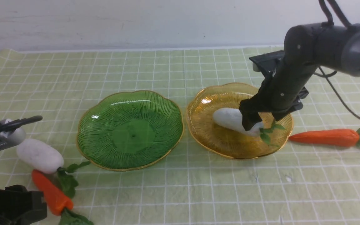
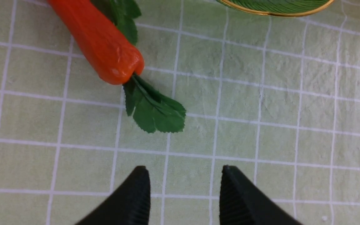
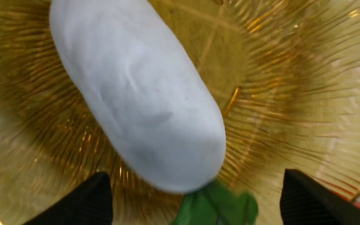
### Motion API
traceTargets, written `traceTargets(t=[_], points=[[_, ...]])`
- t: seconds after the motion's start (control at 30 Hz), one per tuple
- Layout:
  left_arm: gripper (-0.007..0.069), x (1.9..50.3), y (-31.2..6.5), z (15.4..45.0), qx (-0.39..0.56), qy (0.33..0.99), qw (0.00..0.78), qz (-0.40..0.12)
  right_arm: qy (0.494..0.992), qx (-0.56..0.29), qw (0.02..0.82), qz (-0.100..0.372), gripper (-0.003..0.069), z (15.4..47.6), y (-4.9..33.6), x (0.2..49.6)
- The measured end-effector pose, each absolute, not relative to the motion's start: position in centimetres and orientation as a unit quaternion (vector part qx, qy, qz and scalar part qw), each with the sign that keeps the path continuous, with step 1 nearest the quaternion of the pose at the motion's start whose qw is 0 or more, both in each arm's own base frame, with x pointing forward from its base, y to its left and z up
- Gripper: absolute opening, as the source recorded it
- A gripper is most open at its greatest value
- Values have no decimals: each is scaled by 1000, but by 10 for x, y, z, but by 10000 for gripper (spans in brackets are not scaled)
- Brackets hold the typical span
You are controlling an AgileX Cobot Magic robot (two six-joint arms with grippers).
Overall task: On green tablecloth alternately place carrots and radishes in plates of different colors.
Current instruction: 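Place the white radish on the plate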
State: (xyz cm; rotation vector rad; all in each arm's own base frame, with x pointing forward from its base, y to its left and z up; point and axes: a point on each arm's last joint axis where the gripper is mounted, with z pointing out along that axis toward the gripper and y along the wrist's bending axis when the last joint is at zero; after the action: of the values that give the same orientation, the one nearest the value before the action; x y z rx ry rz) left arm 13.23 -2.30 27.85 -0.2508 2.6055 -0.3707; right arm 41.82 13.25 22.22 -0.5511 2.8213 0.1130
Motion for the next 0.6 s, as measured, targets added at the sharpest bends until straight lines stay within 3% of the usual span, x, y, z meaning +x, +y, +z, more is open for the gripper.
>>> traceTargets(t=[0.07,0.23,0.6], points=[[286,133,-23,279,-92,954,249,-136,973,-192,124,36,657,231,132,418],[286,134,-23,279,-93,952,256,-136,964,-196,175,30,541,271,133,427],[286,133,-23,271,-96,954,250,-135,958,-190,214,9,95,328,113,377]])
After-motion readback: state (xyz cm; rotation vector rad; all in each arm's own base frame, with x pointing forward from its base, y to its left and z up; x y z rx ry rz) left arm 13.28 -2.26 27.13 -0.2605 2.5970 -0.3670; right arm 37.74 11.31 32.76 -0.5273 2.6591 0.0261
